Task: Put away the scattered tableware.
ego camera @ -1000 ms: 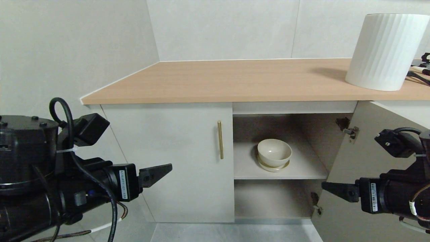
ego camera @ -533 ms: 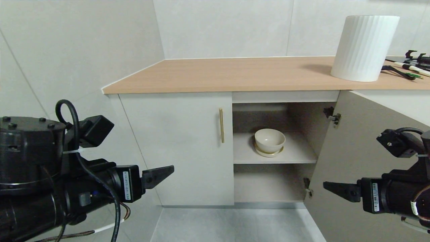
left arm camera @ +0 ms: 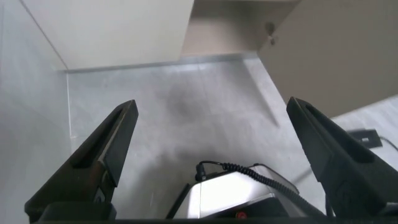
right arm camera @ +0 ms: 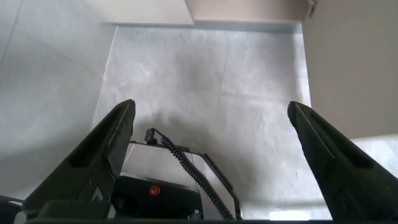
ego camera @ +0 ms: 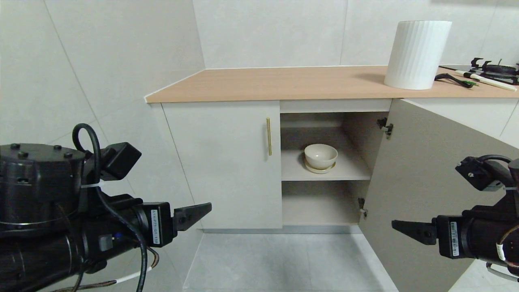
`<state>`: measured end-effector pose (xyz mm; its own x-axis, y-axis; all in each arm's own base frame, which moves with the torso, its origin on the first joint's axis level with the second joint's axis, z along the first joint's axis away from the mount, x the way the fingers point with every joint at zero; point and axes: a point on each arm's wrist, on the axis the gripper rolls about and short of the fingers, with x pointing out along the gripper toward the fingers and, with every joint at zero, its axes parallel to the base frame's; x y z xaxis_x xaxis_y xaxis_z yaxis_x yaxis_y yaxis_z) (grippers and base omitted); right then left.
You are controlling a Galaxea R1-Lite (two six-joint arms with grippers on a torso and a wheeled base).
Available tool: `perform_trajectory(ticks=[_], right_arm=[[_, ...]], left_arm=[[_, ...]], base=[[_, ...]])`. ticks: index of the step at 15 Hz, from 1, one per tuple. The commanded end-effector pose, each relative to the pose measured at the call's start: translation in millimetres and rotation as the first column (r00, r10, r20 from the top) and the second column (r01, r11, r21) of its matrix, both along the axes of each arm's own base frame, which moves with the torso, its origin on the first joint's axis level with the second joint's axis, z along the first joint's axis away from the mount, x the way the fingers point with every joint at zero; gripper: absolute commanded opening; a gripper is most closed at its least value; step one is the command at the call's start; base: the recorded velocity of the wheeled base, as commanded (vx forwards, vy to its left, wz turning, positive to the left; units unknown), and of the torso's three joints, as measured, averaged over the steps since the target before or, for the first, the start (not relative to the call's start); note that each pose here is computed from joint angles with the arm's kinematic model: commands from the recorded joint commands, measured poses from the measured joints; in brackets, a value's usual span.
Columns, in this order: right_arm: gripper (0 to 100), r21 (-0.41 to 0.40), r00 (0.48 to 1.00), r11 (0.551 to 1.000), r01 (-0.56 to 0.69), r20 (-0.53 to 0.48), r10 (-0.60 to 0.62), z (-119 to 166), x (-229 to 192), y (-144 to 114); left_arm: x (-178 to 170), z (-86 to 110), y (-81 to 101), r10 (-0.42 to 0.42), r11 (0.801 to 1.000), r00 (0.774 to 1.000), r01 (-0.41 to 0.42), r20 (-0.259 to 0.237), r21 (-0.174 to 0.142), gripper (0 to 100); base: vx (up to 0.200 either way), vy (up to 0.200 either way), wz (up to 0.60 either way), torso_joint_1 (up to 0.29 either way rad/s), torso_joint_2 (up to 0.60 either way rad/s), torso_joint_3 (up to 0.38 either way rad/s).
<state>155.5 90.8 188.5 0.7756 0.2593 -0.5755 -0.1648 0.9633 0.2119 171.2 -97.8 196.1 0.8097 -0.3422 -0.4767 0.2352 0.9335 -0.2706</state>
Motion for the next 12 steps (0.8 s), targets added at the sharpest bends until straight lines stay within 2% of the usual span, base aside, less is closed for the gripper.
perform_trajectory(ticks=[1,9,12], right_arm=[[100,-0.002,1.000,1.000,0.000,-0.004,0.000,-1.0,0.6,0.5],[100,-0.004,1.000,1.000,0.005,0.001,-0.005,-0.3,0.5,0.3],[100,-0.032,1.000,0.999,0.020,-0.022,-0.020,-1.0,-1.3,-1.7]], left_arm=[[0.7,-0.9,-0.4,0.000,1.000,1.000,0.000,-0.003,0.003,100],[0.3,-1.7,-0.5,-0.004,1.000,1.000,0.004,-0.006,0.005,100],[-0.1,-2.0,-1.7,-0.010,1.000,1.000,0.010,-0.007,0.006,100]], base=[[0.000,0.000,0.00,0.000,0.00,0.000],[0.000,0.000,0.00,0.000,0.00,0.000],[0.000,-0.200,0.00,-0.001,0.00,-0.002]])
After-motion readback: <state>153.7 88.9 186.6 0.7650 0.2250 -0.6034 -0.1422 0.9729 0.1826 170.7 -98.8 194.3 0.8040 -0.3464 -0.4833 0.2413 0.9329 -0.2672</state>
